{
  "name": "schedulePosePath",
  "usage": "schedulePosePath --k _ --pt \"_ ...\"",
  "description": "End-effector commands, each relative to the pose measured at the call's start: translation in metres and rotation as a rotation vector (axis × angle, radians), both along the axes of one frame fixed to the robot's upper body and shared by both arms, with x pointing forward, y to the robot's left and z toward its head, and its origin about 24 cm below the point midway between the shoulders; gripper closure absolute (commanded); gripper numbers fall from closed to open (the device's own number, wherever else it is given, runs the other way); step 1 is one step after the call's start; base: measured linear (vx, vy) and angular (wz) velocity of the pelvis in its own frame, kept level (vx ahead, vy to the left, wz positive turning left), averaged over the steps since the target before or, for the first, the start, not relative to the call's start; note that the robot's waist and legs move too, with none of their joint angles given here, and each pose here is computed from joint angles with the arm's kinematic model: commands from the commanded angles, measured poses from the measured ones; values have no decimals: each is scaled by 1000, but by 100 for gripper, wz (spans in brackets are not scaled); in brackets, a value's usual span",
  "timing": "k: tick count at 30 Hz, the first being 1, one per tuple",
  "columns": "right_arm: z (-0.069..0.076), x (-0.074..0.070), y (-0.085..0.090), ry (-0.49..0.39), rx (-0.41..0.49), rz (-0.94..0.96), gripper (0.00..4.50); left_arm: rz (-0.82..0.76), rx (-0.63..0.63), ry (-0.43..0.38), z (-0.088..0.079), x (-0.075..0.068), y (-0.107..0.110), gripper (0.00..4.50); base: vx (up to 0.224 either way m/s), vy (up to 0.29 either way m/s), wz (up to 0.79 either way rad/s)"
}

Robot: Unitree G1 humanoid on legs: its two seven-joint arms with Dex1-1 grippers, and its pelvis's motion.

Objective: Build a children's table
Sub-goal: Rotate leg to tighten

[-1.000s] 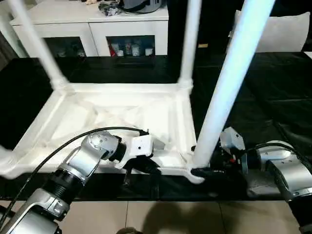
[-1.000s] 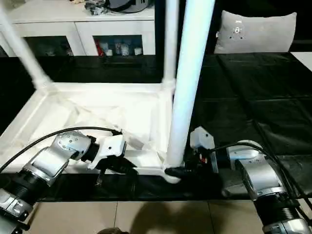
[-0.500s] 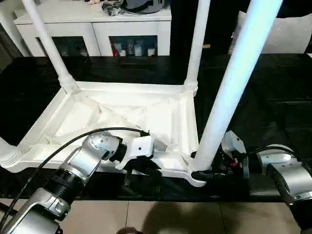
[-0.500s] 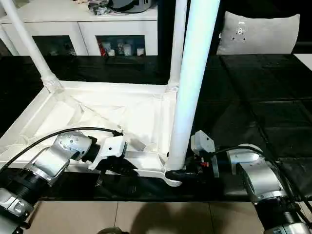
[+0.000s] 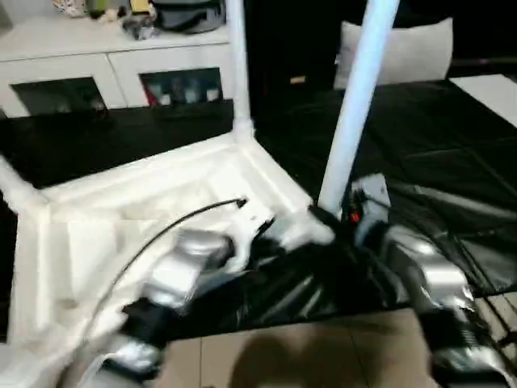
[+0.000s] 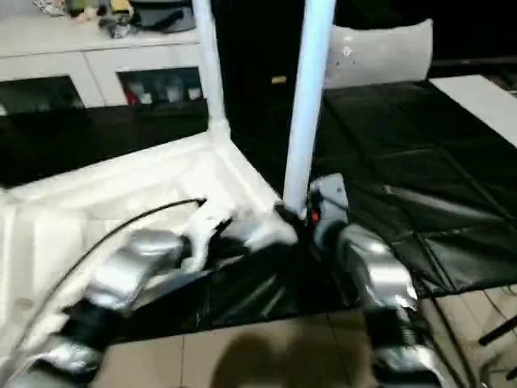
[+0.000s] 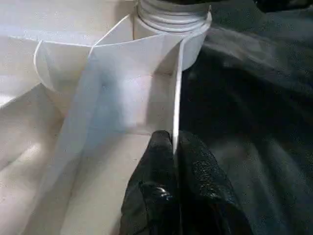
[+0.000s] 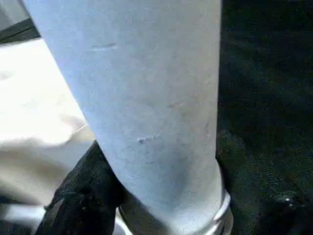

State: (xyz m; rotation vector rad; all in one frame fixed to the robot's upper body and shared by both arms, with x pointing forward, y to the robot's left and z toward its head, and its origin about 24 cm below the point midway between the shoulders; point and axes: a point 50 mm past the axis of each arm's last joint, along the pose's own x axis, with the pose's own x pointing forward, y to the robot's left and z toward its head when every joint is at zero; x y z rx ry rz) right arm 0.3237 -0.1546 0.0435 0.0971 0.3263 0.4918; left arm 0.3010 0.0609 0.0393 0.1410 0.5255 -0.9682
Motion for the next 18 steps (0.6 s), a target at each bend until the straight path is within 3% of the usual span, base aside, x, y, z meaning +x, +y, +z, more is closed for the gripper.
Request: schedulePosePath --k 1,2,6,13,18 --pt "-17 -6 29 69 46 45 195 47 -30 -118 19 9 -18 450 0 0 0" --pt "-17 -6 29 69 46 45 161 47 -30 -118 19 9 -18 450 0 0 0" --pt "-13 -7 29 41 51 55 121 22 -20 -116 20 6 -20 450 0 0 0" --pt "8 -13 2 -106 95 144 66 -78 40 -155 12 1 -10 450 0 0 0" --pt "22 -23 -20 -158 34 313 26 -165 68 -162 10 0 5 450 0 0 0"
